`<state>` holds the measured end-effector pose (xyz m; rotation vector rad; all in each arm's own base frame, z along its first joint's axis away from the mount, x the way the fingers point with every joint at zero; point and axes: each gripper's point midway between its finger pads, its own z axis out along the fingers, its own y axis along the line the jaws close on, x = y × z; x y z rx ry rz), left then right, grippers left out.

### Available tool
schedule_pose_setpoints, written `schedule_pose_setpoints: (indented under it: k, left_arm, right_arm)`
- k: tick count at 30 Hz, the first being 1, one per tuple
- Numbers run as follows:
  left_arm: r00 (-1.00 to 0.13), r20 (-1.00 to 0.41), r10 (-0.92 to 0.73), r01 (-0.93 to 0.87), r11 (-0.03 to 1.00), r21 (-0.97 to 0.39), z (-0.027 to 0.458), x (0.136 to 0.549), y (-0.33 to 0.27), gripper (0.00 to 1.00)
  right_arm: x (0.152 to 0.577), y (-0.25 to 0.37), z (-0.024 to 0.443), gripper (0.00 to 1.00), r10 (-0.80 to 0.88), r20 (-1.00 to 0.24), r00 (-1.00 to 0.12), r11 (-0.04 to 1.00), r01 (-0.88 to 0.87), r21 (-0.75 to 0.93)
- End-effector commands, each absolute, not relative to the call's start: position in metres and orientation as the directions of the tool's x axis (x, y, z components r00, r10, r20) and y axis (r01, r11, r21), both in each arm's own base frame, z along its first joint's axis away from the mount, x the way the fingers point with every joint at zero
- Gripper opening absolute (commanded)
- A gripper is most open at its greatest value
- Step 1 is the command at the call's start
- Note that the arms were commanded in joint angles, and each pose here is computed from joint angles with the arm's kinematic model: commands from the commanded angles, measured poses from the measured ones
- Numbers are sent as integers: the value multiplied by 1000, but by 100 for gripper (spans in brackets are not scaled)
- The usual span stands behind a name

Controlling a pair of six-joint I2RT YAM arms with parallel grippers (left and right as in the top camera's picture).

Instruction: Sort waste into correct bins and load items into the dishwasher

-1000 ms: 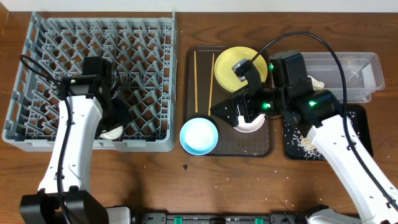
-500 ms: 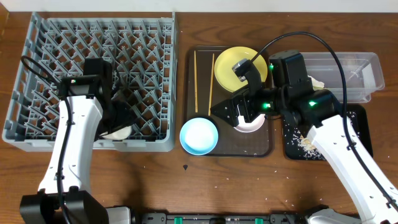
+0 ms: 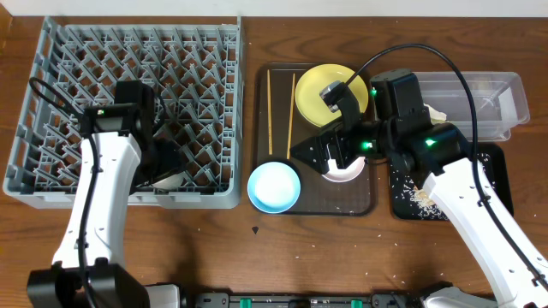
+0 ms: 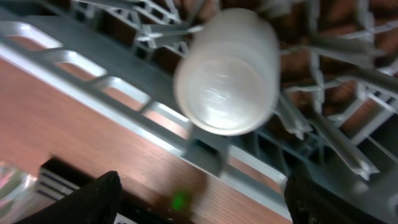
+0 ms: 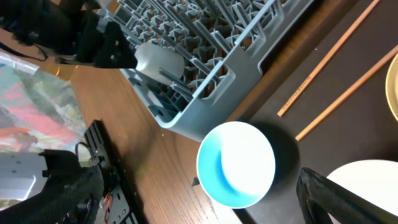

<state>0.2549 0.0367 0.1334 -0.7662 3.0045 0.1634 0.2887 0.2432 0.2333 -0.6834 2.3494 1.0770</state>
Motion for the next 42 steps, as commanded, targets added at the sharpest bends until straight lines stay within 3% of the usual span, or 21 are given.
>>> schedule_pose_setpoints:
  k: [1, 4, 10, 13, 24, 34, 39, 42]
  left_arm:
    - [-904, -157, -398, -387, 917, -95, 170, 273, 7, 83]
    - [-902, -336, -272, -190, 947, -258, 209, 297, -34, 83]
    - [-858, -502, -110, 52, 953, -298, 230, 330, -100, 76]
    - [-873, -486, -34, 128, 947, -296, 208, 345, -136, 68]
    - [-910, -406, 87, 202, 947, -248, 102, 395, -200, 66]
    - [-926, -370, 80, 136, 983, -127, 29, 419, -188, 61]
    - [-937, -340, 86, 122, 988, -89, 2, 420, -183, 47]
    - [-940, -332, 79, 115, 989, -90, -9, 422, -184, 45]
  right_arm:
    - [294, 239, 234, 96, -248, -612, -751, 610, -612, 504]
    - [310, 225, 226, 97, -181, -589, -787, 717, -516, 468]
    - [337, 176, 207, 97, 101, -497, -862, 898, -136, 418]
    - [338, 152, 198, 96, 196, -449, -872, 914, -3, 405]
    - [320, 95, 174, 99, 245, -380, -892, 961, 170, 220]
    - [317, 62, 169, 99, 315, -365, -876, 948, 274, 161]
    - [318, 58, 169, 99, 321, -354, -879, 945, 274, 177]
    - [317, 59, 169, 99, 318, -352, -880, 946, 271, 177]
